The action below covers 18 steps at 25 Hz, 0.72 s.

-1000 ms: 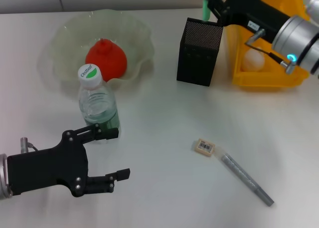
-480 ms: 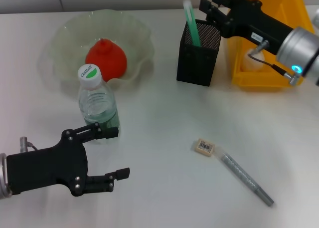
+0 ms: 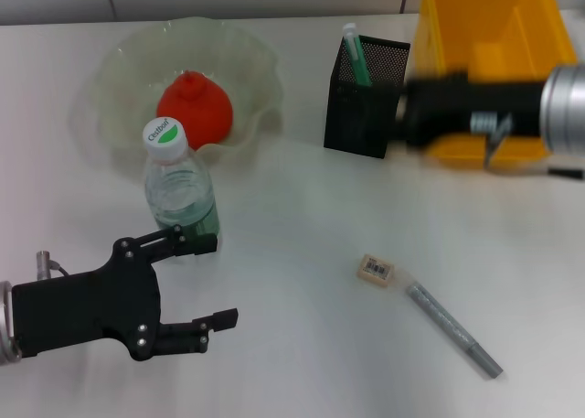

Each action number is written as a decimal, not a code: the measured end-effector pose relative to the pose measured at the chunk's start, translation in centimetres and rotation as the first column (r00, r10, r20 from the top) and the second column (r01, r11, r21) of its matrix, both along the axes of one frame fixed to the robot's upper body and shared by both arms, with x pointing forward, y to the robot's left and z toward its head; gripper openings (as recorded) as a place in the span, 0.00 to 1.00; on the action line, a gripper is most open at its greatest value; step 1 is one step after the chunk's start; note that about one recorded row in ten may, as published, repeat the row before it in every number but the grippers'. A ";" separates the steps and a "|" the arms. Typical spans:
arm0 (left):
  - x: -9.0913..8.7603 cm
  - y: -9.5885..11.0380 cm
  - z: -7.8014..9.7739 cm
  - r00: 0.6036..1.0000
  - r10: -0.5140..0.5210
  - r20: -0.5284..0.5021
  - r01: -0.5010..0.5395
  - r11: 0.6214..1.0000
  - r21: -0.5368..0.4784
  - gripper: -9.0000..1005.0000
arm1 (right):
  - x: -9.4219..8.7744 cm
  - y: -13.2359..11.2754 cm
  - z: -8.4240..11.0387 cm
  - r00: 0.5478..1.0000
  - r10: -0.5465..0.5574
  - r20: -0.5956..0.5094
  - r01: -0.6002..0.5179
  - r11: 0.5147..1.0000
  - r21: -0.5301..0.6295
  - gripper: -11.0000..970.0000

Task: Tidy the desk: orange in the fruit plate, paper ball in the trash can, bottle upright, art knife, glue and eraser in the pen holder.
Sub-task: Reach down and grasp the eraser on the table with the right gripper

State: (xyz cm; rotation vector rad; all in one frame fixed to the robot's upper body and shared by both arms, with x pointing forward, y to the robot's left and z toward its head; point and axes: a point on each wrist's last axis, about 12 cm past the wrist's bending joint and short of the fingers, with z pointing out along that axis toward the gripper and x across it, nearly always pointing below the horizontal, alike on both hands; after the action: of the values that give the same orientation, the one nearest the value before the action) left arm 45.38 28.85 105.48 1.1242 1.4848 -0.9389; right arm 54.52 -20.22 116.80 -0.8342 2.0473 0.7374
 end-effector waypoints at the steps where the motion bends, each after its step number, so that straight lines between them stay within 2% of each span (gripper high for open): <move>1: 0.0 0.0 0.0 1.000 0.001 0.000 -0.001 1.000 0.000 0.84 | -0.1 0.5 0.1 0.999 0.009 -0.053 -0.012 0.998 -0.068 0.56; 2: 0.0 0.0 0.0 1.000 0.002 -0.001 -0.002 1.000 -0.001 0.84 | -0.3 0.8 0.1 0.993 0.004 -0.114 -0.020 0.990 -0.140 0.63; 5: 0.0 0.0 0.0 1.000 0.003 -0.001 -0.003 1.000 -0.001 0.84 | -0.4 1.9 0.1 0.970 -0.008 -0.241 -0.064 0.955 -0.290 0.70; 8: -0.1 0.1 0.0 1.000 0.006 -0.002 -0.006 1.000 -0.001 0.84 | -0.6 3.5 -0.3 0.956 -0.020 -0.294 -0.100 0.916 -0.389 0.77; 11: -0.1 0.1 -0.1 1.000 0.008 -0.004 -0.008 1.000 -0.001 0.84 | -0.7 4.8 -1.1 0.950 -0.011 -0.313 -0.136 0.886 -0.444 0.77; 18: -0.1 0.2 -0.1 1.000 0.012 -0.005 -0.012 1.000 0.002 0.84 | -0.5 6.7 -2.6 0.939 0.029 -0.342 -0.206 0.845 -0.494 0.77</move>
State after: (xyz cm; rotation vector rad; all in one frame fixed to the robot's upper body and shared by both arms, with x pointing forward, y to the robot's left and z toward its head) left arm 45.23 29.02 105.35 1.1138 1.4948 -0.9328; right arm 54.00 -13.50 114.18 -1.2213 2.5703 0.3885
